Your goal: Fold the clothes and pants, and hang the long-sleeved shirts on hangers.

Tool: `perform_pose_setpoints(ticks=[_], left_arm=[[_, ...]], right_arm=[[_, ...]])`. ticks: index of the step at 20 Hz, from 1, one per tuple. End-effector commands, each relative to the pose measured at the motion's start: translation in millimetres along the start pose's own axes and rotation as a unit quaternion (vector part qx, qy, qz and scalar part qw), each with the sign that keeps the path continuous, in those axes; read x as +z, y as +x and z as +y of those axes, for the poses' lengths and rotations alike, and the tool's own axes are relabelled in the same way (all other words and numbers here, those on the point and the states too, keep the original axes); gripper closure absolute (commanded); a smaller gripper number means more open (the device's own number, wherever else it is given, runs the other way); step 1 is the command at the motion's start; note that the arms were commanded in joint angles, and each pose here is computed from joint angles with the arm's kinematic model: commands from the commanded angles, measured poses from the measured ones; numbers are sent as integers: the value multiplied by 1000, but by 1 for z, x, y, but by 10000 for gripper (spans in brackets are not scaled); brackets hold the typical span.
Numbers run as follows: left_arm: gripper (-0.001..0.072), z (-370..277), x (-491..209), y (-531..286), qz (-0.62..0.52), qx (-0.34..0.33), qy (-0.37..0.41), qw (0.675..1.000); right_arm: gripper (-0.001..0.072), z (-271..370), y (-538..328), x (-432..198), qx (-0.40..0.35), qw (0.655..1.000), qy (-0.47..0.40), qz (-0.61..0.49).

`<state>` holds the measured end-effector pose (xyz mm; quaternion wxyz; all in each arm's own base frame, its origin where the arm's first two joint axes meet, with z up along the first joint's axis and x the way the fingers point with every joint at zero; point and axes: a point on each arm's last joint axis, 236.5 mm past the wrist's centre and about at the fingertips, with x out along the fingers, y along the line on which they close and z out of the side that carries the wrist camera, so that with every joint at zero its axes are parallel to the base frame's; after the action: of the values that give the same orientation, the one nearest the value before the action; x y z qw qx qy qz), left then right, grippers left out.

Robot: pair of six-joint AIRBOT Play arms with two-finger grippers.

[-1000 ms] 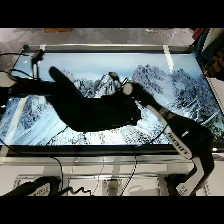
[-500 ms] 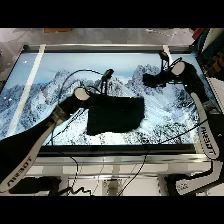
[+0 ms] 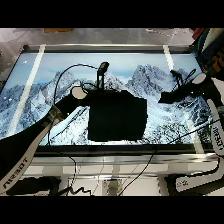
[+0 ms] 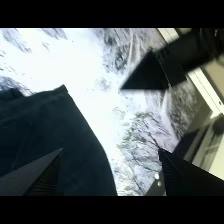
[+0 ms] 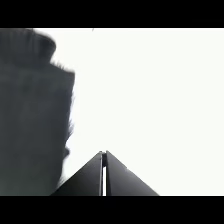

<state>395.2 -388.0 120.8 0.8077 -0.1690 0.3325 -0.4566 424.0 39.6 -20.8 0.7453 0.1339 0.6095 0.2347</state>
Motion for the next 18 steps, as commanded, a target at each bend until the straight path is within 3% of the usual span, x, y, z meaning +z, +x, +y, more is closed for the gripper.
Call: perform_pose_setpoints(ticks=[1,2,3,4,12,18], left_arm=[[2,12,13,-18,-8,4,-3,1000],[2,11,10,-18,-2,0,-3,1000],[2,10,8,-18,2,-3,-3,1000],[2,6,4,-17,9,-8,-2,1000],[3,1,1,-15,14,-13,-1,1000],[2,2,1,-15,14,-12,0,1000]], right_arm=[[673,49,20,-18,197,979,8,-51],[511,42,32,-17,189,979,36,-67],[223,33,43,-18,170,981,57,-72],[113,25,55,-20,148,982,93,-71],[99,39,107,5,61,981,155,-103],[101,95,163,-42,125,979,159,39]])
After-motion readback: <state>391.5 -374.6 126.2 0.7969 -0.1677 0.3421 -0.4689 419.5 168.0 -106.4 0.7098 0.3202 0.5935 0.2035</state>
